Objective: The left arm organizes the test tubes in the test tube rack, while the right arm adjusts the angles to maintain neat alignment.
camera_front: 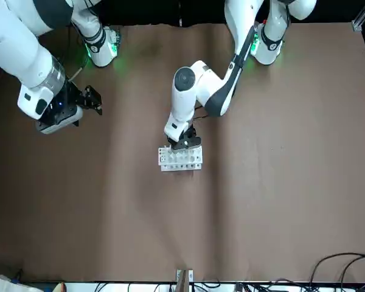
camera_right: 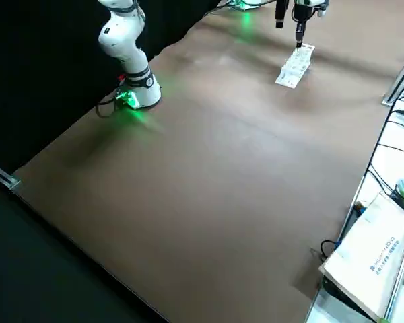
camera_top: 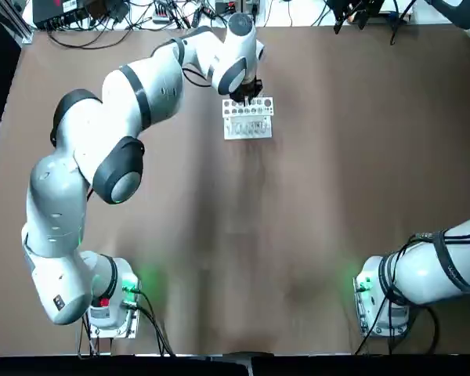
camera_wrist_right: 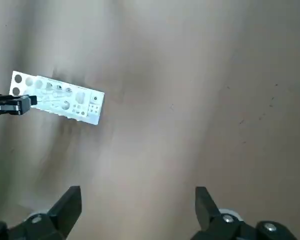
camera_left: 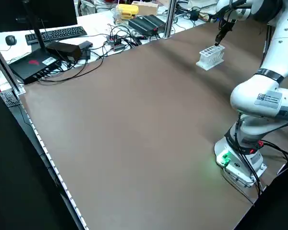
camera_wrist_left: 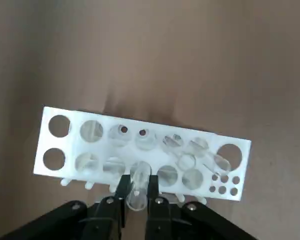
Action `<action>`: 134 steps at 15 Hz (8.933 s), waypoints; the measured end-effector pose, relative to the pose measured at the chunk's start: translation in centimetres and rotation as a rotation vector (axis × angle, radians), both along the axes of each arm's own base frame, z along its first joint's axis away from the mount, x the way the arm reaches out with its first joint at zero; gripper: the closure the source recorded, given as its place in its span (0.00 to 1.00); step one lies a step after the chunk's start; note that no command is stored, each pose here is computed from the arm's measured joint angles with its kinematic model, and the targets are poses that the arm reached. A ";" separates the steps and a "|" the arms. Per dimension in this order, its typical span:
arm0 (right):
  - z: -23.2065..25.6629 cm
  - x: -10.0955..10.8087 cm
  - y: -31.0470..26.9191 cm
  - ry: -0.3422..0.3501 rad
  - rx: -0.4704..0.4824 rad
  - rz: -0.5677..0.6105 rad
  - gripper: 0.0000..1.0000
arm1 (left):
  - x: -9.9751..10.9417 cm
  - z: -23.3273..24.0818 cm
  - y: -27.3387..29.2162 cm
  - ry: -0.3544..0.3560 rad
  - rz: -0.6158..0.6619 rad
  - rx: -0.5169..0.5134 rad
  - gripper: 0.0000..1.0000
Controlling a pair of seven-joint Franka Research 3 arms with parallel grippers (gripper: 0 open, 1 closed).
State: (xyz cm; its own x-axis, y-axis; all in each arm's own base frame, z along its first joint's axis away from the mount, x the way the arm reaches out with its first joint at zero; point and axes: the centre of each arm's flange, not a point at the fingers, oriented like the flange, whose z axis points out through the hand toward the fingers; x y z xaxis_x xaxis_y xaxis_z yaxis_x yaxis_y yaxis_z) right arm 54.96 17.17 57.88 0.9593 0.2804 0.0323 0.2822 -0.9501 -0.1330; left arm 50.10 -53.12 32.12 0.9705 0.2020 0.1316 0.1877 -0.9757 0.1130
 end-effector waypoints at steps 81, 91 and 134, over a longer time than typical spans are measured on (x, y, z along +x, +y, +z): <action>-1.4 -1.7 5.5 0.036 -0.006 0.098 0.00 | 2.6 6.3 0.5 -0.119 -0.020 -0.036 0.01; -9.7 -5.2 25.7 0.000 0.023 -0.012 0.32 | 7.4 21.3 18.5 0.009 -0.076 0.091 0.00; -25.1 1.5 29.4 -0.079 0.049 -0.267 0.99 | 7.0 32.1 43.4 0.094 -0.331 0.096 0.00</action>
State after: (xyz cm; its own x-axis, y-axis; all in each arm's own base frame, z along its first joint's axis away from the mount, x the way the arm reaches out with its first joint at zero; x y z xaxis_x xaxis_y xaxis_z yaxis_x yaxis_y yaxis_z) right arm 56.49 46.53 32.77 0.9931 0.0147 0.1167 0.0343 -0.9852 -0.1677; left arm 57.13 -9.70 64.25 0.9900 -0.1345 0.0415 -0.1352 -0.9907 0.0148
